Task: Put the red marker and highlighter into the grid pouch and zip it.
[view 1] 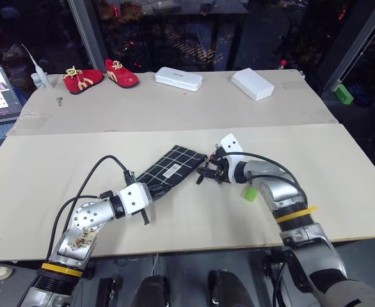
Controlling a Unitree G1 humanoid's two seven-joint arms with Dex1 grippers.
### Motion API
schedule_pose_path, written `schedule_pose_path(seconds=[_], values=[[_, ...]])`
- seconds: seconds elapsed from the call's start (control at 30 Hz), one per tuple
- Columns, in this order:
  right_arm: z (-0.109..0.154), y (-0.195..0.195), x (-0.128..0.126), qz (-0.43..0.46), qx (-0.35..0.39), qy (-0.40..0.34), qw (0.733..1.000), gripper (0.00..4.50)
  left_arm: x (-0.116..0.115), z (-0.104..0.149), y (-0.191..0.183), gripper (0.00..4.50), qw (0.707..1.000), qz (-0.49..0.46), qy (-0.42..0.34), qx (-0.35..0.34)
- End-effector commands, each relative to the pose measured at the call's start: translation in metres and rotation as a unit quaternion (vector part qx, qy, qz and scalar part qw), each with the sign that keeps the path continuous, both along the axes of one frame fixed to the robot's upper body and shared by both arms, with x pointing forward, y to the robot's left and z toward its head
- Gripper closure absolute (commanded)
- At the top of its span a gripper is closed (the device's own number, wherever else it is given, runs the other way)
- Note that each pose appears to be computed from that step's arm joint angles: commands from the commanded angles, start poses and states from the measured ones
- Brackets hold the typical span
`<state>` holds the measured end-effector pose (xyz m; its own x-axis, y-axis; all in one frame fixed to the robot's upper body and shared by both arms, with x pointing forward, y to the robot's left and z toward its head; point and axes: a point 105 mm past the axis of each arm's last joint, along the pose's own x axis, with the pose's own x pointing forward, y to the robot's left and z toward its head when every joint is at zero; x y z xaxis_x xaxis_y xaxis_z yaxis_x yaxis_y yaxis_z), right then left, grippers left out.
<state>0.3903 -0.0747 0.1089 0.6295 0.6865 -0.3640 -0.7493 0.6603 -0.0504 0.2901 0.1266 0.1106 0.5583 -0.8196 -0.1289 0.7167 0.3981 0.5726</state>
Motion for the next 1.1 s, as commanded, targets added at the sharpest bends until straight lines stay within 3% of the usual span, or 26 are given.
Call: schedule_pose_path(seconds=[0.03,0.2,0.53,0.8,0.97,1.1], values=[[0.018,0.006,-0.001,0.03,0.013,-0.031,0.999,2.78,-0.002,0.011,-0.001,4.5,1.0,-0.003,-0.025,-0.007],[0.018,0.01,-0.008,0.061,0.012,-0.029,0.998,4.44,0.0,0.011,-0.002,4.5,1.0,-0.002,-0.026,-0.008],[0.025,0.043,-0.042,0.178,-0.029,-0.063,0.982,4.48,0.002,0.012,-0.003,4.5,1.0,-0.005,-0.026,-0.01],[0.006,0.085,-0.081,0.293,-0.066,-0.051,0.952,4.48,0.002,0.013,-0.008,4.5,0.999,-0.016,-0.026,-0.015],[0.016,0.092,-0.072,0.291,-0.064,-0.073,0.952,4.48,-0.001,0.013,-0.007,4.5,0.999,-0.016,-0.024,-0.016],[0.032,0.101,-0.065,0.27,0.0,-0.06,0.961,4.48,-0.001,0.012,-0.007,4.5,0.999,-0.015,-0.023,-0.016]])
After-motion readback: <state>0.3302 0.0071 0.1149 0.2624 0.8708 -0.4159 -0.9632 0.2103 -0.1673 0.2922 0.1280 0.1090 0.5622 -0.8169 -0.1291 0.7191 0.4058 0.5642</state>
